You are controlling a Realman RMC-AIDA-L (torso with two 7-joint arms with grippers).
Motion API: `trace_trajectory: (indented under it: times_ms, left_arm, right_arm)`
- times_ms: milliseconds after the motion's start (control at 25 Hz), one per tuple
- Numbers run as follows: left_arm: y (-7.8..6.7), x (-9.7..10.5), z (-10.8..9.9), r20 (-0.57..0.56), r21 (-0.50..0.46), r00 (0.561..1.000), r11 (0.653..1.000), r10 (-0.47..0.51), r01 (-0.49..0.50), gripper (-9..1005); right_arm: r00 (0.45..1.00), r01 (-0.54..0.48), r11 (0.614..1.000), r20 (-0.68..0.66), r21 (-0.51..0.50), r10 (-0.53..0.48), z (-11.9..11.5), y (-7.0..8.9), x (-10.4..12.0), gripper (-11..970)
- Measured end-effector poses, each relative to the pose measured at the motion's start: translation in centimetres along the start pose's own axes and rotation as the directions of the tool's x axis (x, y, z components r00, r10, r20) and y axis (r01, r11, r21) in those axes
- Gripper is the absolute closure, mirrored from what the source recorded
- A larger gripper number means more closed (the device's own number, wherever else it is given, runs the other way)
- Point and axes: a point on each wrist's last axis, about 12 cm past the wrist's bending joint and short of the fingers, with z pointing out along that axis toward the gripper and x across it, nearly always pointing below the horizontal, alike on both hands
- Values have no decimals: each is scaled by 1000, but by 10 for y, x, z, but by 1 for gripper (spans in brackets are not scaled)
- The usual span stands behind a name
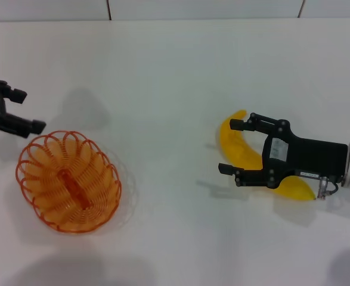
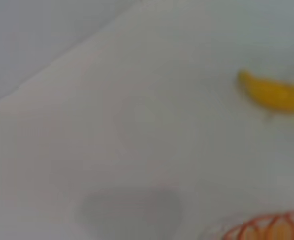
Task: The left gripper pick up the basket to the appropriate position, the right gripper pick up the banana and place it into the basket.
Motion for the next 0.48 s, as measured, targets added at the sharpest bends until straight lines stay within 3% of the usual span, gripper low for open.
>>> trace_trajectory:
  times_ms: [200,480]
  left_arm:
    - [-12,-15,24,-137,-25,966,974,219,-225,124]
    - [-21,-21,50,-184,13,937,954,296,-299,130]
  right_arm:
    - [1000,0,1000,2,-1,0,1,0,0,113]
    - [1000,0,1000,5,-4,0,1,0,-1,118]
